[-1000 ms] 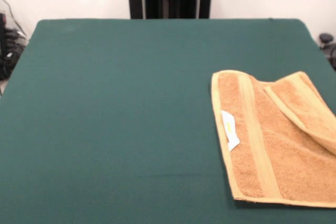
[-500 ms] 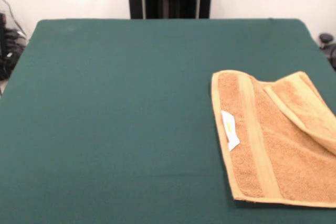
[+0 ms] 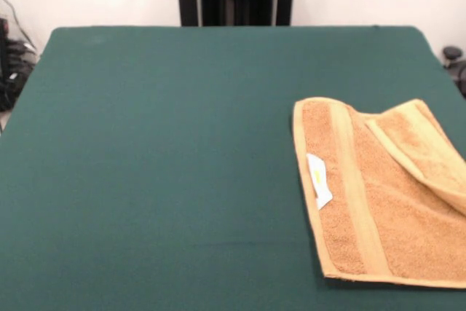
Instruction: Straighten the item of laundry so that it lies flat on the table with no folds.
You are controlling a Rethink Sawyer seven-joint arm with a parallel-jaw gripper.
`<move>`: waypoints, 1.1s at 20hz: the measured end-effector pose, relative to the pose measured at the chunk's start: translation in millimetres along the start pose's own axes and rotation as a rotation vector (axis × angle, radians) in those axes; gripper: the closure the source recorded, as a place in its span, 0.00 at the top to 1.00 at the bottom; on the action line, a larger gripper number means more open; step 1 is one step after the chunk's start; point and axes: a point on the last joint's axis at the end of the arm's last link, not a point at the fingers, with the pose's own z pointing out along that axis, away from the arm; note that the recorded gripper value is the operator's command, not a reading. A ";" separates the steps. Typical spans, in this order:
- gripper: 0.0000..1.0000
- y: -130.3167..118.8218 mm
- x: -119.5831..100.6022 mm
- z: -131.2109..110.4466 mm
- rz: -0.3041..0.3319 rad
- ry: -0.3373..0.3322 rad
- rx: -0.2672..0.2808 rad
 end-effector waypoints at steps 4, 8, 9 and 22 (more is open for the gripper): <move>1.00 -12.8 0.0 9.8 -0.029 0.018 0.004; 1.00 -20.4 6.2 26.1 -0.041 0.032 0.006; 1.00 -21.1 7.2 28.6 -0.042 0.034 0.006; 1.00 -20.6 25.8 91.2 -0.045 -0.005 -0.014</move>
